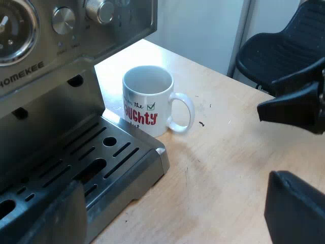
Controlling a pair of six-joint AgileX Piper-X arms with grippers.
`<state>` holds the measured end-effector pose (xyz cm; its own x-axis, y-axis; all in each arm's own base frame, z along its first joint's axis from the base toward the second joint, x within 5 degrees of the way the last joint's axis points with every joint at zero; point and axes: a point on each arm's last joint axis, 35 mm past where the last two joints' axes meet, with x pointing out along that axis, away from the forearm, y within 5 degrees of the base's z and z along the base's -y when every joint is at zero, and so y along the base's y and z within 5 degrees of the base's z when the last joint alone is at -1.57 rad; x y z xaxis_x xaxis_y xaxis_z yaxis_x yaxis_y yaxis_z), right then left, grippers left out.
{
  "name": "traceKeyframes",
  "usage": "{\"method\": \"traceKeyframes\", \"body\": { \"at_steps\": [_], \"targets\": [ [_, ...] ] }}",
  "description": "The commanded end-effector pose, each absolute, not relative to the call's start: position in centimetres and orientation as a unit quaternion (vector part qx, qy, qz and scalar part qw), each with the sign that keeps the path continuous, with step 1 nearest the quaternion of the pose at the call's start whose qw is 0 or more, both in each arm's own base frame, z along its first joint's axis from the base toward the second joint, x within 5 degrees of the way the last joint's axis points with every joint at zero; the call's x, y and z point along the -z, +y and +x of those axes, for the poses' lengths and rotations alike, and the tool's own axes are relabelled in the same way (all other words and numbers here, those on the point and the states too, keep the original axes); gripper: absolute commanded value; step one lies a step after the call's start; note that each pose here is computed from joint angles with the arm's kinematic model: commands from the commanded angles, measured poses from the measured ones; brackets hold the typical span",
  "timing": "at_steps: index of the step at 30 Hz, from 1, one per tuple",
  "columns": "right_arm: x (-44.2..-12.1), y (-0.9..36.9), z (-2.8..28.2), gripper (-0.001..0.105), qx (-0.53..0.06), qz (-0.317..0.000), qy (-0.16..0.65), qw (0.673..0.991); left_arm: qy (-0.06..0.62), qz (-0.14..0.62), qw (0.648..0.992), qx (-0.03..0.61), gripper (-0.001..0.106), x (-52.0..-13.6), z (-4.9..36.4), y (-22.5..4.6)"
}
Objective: Place mug into machine
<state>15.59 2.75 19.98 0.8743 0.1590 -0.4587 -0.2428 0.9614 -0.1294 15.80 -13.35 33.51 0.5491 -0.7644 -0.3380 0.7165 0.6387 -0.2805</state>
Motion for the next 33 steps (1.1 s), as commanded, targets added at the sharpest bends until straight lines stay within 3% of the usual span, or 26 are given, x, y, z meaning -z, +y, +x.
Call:
{"method": "traceKeyframes", "body": {
  "at_steps": [1,7,14,33],
  "targets": [
    [-19.8,2.8,15.7,0.069,-0.107,-0.097,0.179,0.973,0.208,-0.061,0.881,0.421,0.073,-34.0,15.8,-13.4],
    [-17.8,3.0,16.0,0.069,-0.131,-0.128,0.173,0.968,0.208,-0.061,0.881,0.421,0.073,-34.0,15.8,-13.4],
    [-17.0,3.1,17.5,0.069,-0.111,-0.114,0.167,0.973,0.208,-0.061,0.881,0.421,0.073,-34.0,15.8,-13.4],
    [-14.0,3.8,21.8,0.069,-0.105,-0.117,0.190,0.969,0.221,-0.075,0.877,0.420,0.073,-33.6,15.7,-13.4]
  ]
}}
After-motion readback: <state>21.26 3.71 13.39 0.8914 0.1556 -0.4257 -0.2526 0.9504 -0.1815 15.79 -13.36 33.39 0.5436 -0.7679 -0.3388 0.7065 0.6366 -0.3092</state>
